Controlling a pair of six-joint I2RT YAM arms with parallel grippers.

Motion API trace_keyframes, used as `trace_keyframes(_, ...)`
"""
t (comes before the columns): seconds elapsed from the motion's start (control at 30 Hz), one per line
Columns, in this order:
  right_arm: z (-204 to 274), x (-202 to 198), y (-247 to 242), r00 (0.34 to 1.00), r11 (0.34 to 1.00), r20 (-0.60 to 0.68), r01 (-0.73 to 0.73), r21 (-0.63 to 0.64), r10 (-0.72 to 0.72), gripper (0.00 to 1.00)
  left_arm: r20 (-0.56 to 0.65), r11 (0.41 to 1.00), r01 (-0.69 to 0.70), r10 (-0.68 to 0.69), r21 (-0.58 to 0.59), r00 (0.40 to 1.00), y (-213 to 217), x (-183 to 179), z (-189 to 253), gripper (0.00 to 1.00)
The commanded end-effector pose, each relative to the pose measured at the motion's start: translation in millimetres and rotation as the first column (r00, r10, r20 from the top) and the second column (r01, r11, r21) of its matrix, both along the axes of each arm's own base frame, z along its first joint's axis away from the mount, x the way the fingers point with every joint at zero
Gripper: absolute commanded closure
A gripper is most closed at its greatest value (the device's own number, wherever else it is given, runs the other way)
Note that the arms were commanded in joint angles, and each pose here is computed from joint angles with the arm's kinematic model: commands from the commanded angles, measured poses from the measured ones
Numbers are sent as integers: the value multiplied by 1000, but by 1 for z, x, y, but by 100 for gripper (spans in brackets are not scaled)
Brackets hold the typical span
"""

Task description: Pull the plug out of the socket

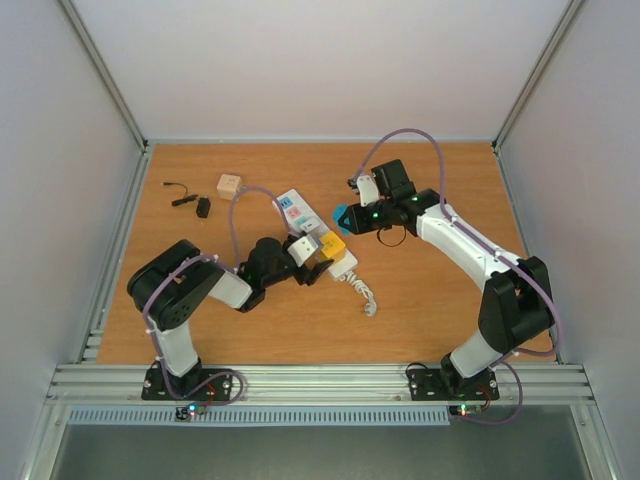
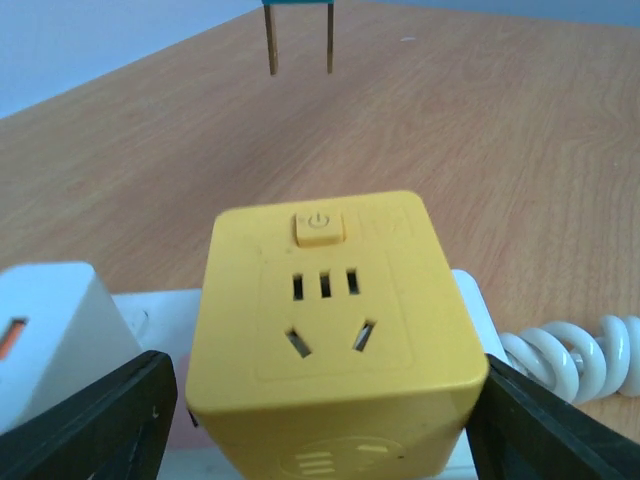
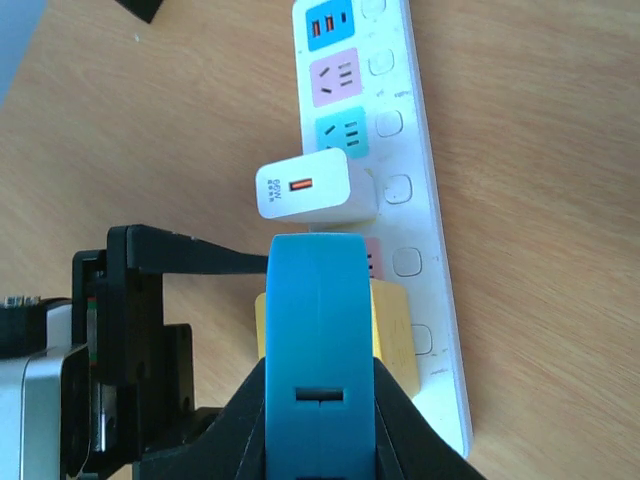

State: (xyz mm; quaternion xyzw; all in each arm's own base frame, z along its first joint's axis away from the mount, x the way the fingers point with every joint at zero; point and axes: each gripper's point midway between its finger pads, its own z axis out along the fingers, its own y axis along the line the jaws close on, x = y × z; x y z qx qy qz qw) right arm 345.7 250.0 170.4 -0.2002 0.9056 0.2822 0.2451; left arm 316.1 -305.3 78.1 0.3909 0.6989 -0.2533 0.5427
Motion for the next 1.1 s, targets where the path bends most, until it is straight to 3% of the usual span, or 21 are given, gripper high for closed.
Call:
trace_keyframes(0.0,43,-2,-1,999,994,41,-24,103,20,98,68,999,4,-1,-40,998,-6,10,39,19)
trace_keyframes(0.23,66,-7,-4,997,984,54,-71,163,63,96,61,997,59,-56,-55,997,-8,-3,70,1)
trace_keyframes(0.3,73,-11,-2,994,978,63,-99,181,89,95,65,994,96,-92,-52,994,-7,-13,79,0)
trace_keyframes(0.37,81,-18,1,989,970,76,-137,202,124,94,69,988,147,-144,-42,987,-5,-26,89,2)
trace_keyframes(0.53,95,-43,7,961,930,114,-273,245,252,93,-154,952,304,-307,-41,939,-2,-47,93,12)
trace_keyframes(0.63,101,-58,11,936,898,128,-350,268,327,93,-226,917,390,-398,-82,889,7,-63,112,15)
trace_keyframes(0.9,112,-90,20,863,814,172,-505,286,475,93,-305,825,548,-563,-141,768,23,-110,152,20)
trace_keyframes(1.07,109,-114,33,807,765,196,-590,257,557,93,-316,827,538,-561,-164,765,26,-114,169,30)
